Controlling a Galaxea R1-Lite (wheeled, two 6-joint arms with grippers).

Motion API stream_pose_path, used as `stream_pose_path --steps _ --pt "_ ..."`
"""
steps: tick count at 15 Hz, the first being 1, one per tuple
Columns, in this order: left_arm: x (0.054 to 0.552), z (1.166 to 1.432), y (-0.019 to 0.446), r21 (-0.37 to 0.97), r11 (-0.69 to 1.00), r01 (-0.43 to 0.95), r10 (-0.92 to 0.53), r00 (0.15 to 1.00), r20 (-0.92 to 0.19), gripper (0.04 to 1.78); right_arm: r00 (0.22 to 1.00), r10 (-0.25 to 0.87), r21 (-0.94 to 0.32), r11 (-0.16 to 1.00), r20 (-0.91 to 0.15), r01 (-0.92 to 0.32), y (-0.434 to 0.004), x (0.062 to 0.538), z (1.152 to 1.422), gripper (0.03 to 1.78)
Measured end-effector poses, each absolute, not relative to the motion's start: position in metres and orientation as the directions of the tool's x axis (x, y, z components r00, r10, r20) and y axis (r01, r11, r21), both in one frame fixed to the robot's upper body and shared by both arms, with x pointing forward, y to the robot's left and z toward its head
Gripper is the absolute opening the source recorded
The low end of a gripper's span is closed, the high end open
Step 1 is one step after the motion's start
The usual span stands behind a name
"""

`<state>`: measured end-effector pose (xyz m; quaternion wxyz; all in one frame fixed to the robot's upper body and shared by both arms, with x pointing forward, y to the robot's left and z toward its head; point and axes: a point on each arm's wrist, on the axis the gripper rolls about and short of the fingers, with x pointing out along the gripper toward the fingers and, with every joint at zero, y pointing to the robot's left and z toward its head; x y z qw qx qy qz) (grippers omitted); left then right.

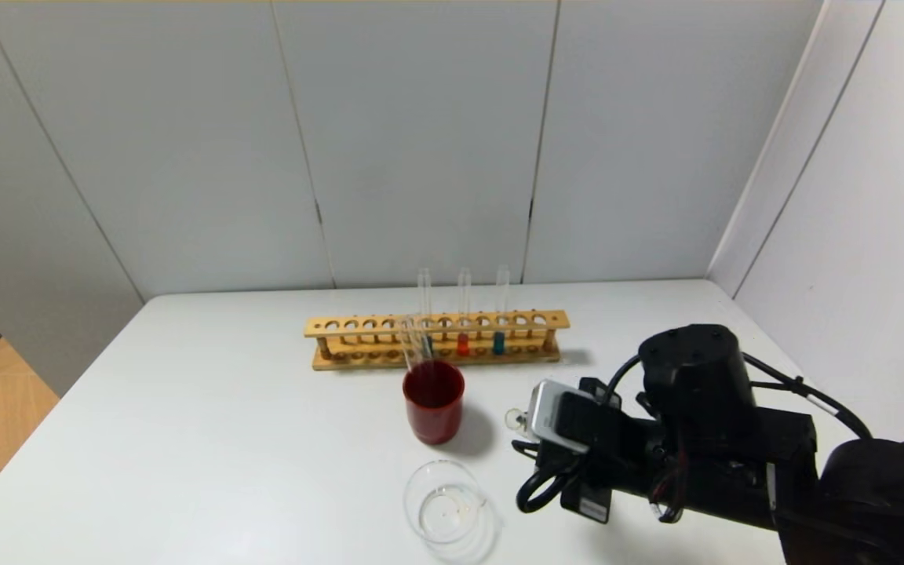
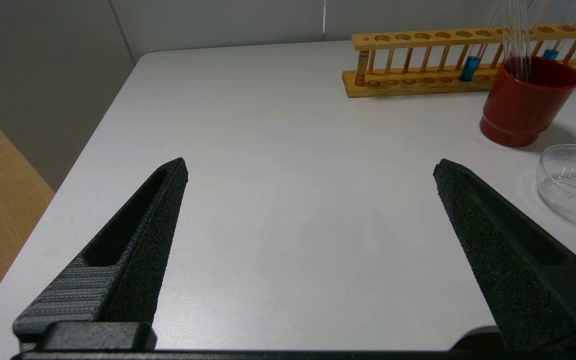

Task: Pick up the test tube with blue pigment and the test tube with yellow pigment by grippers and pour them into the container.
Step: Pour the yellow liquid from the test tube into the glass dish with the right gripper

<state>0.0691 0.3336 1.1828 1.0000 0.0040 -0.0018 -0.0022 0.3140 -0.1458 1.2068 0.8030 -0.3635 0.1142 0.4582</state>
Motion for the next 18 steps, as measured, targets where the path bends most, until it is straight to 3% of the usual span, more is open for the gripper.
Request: stream_pose_path --steps 5,12,18 --pt "0.069 1.183 0.334 0.008 1.000 0.005 -0.005 1.000 0.004 1.74 0.581 0.556 -0.608 0.164 -0.594 -0.777 -0.138 0.323 1.197 0.37" --pt "0.069 1.183 0.334 0.008 1.000 0.005 -0.005 1.000 0.004 1.74 0.581 0.485 -0.632 0.071 -0.654 -0.772 -0.107 0.334 1.208 0.37" --pt "0.069 1.183 0.334 0.009 1.000 0.005 -0.005 1.000 0.004 1.74 0.562 0.440 -0.656 -0.086 -0.700 -0.750 -0.100 0.339 1.204 0.37"
